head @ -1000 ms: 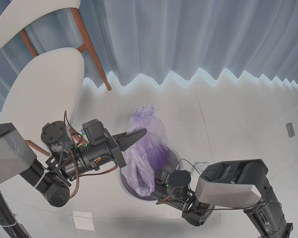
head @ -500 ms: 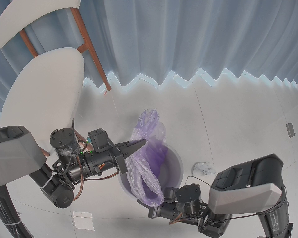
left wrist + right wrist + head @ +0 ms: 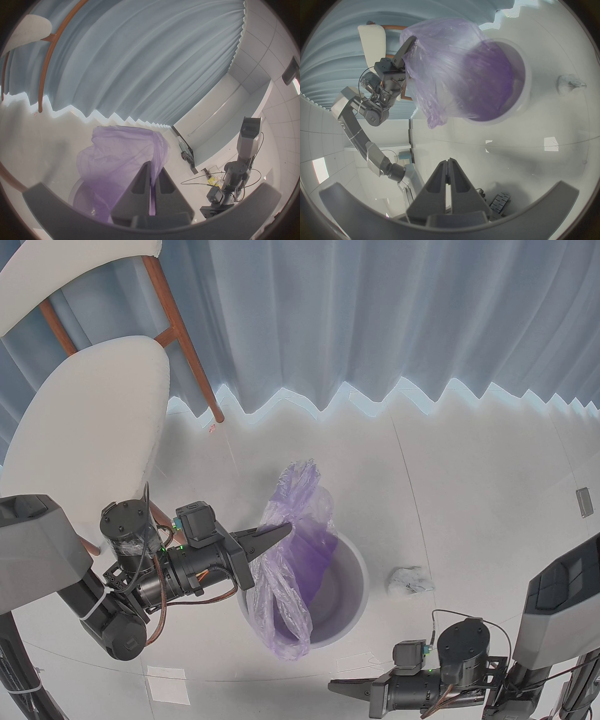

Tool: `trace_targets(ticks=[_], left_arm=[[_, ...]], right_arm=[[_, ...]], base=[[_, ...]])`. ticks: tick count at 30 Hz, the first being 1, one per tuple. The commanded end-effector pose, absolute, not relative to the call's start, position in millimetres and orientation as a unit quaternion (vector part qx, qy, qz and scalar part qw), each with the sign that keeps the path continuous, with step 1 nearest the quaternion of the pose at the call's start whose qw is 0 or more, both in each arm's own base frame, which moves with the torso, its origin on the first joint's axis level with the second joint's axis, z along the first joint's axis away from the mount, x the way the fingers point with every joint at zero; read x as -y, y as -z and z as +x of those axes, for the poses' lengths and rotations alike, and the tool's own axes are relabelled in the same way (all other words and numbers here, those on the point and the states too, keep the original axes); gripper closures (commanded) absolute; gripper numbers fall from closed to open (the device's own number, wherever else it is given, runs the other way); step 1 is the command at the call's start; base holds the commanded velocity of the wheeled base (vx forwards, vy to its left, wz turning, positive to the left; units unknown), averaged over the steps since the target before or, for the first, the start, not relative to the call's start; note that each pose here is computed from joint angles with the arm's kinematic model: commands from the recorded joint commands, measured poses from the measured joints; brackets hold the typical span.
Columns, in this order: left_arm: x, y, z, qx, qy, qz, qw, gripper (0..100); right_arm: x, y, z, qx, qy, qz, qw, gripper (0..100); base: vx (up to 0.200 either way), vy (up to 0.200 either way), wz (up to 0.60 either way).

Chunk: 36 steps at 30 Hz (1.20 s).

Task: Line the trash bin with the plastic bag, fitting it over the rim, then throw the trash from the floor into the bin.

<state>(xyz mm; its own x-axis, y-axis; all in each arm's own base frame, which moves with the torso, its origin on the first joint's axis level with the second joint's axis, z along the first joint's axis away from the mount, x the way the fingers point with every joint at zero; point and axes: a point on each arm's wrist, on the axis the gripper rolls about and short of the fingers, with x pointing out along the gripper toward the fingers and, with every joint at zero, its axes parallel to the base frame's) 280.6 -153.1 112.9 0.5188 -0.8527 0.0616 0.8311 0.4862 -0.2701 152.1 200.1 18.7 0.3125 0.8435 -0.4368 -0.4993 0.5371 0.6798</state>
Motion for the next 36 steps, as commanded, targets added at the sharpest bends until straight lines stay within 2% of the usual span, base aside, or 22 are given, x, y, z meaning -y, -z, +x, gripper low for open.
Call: trace_targets(ticks=[1,6,11,14,21,28,36], left_arm=[[150,-126,265,-0.044,0.498,-0.15,0.853,100],[152,-127,249,-0.055,0.51,-0.149,0.845,100],[157,-120,239,-0.074,0.52,-0.148,0.838,100],[161,-115,232,-0.088,0.529,-0.147,0.831,100],[165,-112,223,-0.099,0.539,-0.145,0.824,100],[169,-107,218,-0.111,0.546,-0.143,0.818,100],[171,-104,219,-0.115,0.546,-0.143,0.817,100]], right_arm=[[-177,-36,174,-0.347,-0.407,0.245,0.808,100],[-155,-47,217,-0.267,-0.364,0.264,0.852,100],[-145,-48,242,-0.203,-0.335,0.206,0.897,100],[-151,-47,261,-0.172,-0.314,0.192,0.914,100],[-170,-52,287,-0.118,-0.319,0.179,0.923,100],[-191,-38,324,-0.076,-0.311,0.165,0.933,100],[-225,-43,306,-0.071,-0.362,0.165,0.915,100]], base=[[0.0,0.0,0.0],[0.0,0.0,0.0],[0.0,0.0,0.0],[0.0,0.0,0.0],[0.0,0.0,0.0],[0.0,0.0,0.0],[0.0,0.0,0.0]])
